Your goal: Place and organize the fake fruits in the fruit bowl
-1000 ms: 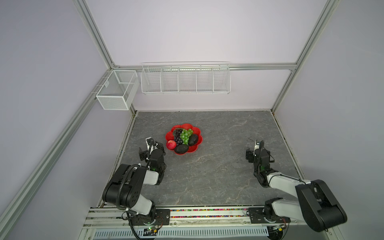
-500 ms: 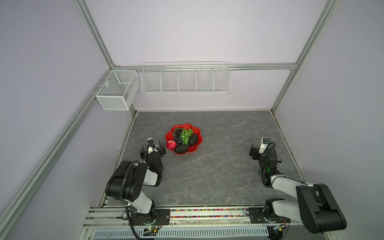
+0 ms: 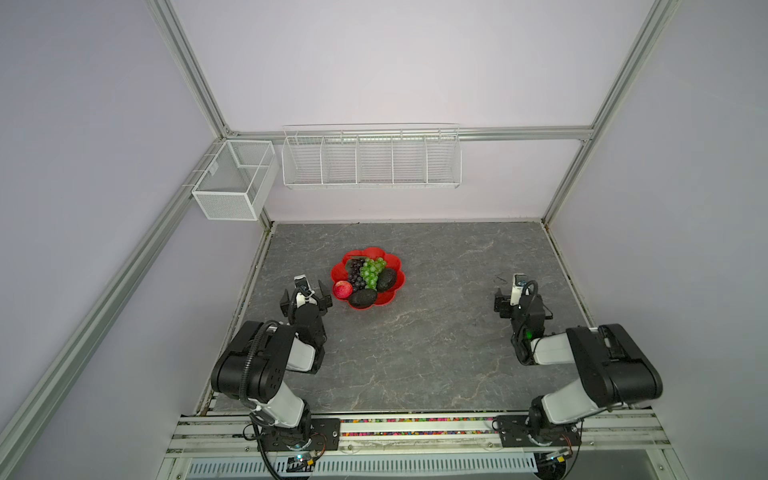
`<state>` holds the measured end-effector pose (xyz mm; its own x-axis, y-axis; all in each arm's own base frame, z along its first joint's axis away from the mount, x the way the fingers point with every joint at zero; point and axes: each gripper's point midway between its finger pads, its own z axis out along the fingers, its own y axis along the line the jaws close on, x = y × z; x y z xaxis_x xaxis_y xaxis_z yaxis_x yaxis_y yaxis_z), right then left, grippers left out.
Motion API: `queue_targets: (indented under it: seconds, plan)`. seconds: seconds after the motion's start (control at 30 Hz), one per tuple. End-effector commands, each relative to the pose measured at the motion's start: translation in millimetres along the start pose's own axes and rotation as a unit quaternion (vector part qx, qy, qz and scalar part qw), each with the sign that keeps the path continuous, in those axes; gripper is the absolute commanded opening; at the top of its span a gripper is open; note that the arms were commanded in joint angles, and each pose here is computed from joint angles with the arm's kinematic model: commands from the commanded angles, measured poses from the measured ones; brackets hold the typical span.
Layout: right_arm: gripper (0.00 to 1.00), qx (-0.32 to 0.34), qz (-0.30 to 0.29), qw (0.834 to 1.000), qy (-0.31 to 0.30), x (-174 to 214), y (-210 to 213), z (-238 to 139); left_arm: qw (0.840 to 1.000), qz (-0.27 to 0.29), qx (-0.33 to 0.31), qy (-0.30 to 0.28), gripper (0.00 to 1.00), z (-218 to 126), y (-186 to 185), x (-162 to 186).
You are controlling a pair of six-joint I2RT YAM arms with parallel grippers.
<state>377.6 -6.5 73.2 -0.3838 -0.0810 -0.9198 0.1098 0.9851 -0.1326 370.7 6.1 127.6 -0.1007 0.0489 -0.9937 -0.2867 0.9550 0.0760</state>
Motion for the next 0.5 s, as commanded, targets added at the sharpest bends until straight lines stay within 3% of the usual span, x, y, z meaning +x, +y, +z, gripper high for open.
queue_targets:
  seconds: [0.0,0.47]
  plan:
    - [0.89,0.002,0.013,0.999,-0.045,-27.3,-6.5,3.6,1.000,0.003,0.002,-0.010,0.99,-0.5,0.9,-3.6]
    - [0.89,0.001,0.020,0.999,-0.025,-25.3,-8.6,6.8,1.000,0.003,0.001,-0.010,0.99,-0.4,0.9,-3.8]
